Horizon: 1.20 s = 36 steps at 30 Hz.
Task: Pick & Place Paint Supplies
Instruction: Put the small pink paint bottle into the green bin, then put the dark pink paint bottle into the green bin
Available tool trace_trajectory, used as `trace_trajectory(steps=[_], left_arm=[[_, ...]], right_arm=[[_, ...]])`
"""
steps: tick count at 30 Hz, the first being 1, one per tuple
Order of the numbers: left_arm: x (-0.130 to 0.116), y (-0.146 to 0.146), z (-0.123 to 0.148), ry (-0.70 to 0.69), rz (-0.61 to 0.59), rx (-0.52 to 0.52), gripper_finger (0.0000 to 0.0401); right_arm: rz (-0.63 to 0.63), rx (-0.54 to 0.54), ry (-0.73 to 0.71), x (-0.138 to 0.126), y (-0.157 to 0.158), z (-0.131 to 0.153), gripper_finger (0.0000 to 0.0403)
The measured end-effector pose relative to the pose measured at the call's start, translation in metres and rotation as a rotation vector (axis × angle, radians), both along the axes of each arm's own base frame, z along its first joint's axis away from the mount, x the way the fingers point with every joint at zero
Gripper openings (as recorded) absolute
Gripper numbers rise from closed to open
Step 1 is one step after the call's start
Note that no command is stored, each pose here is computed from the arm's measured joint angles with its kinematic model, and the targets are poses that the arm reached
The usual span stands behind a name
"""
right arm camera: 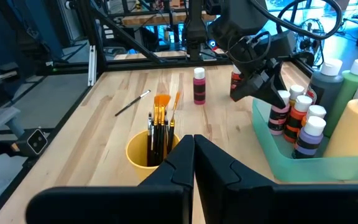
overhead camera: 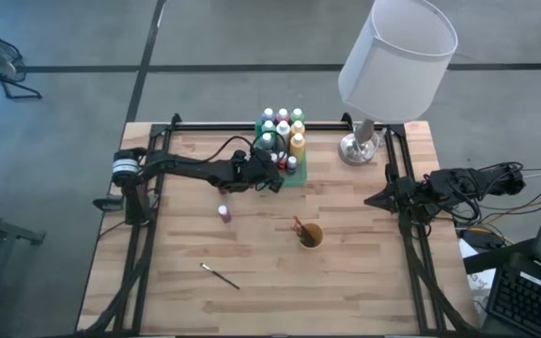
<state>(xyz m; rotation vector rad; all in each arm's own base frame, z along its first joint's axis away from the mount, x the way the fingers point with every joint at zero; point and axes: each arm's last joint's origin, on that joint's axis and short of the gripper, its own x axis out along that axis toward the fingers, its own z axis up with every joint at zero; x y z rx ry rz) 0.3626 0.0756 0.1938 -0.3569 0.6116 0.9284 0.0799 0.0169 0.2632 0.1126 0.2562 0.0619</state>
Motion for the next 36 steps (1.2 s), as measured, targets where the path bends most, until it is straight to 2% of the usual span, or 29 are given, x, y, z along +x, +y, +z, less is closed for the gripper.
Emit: trace_trajectory(steps=[11, 15, 20, 29, 36], left_arm=[[-0.002, 0.0, 0.004, -0.009, -0.001, 0.003, 0.0205], [-0.005, -0.001, 0.016, -0.042, -0.013, 0.003, 0.0225], [-0.013, -0.004, 0.042, -0.085, -0.083, 0.011, 0.0227], [-0.048, -0.021, 0.097, -0.126, -0.188, 0.066, 0.0224], [-0.085, -0.04, 0.122, -0.096, -0.23, 0.06, 0.0224]], right_arm=[[0.0, 0.0, 0.0, 0.0, 0.0, 0.0, 0.0008], [0.0, 0.0, 0.0, 0.0, 0.0, 0.0, 0.0008], [0.0, 0.0, 0.0, 0.0, 0.0, 0.0, 0.0008], [0.0, 0.0, 0.0, 0.0, 0.0, 0.0, 0.0008], [0.0, 0.0, 0.0, 0.0, 0.0, 0.0, 0.0008]])
